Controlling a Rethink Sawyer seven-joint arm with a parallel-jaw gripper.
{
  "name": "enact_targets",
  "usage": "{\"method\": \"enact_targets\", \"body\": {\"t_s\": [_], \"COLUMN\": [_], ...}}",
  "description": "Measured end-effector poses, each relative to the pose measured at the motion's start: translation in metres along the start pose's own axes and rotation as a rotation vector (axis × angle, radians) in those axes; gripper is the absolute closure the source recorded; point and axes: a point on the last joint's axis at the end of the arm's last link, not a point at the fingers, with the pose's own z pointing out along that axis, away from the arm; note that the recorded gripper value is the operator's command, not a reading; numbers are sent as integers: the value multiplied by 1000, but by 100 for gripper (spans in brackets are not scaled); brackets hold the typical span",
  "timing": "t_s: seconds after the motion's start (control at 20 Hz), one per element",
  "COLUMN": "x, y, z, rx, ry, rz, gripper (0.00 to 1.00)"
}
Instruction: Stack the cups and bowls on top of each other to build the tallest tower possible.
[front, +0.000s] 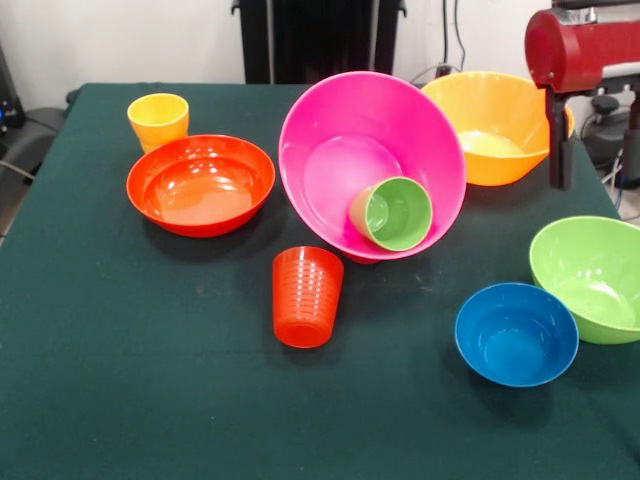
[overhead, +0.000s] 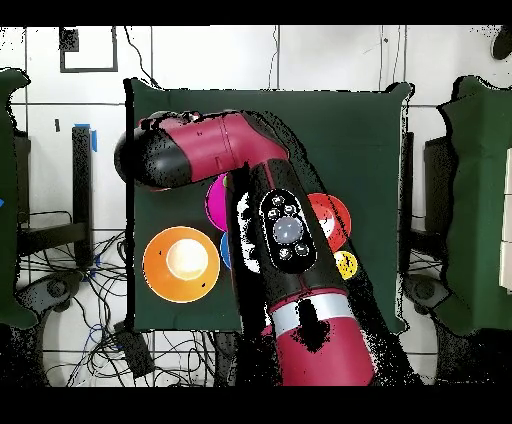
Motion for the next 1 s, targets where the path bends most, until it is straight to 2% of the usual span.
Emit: {"method": "enact_targets", "body": {"t_s": [0.35,0.7,0.9,1.0], "x": [-7,-10,-8,-7], "y": [-21,-53,-74,-78], "z": [9,16,24,26], "rx": [20,43,56,58], "ry": [-8,36,40,41], "rz": [0,4,8,9], "gripper": [0,0,0,0]}}
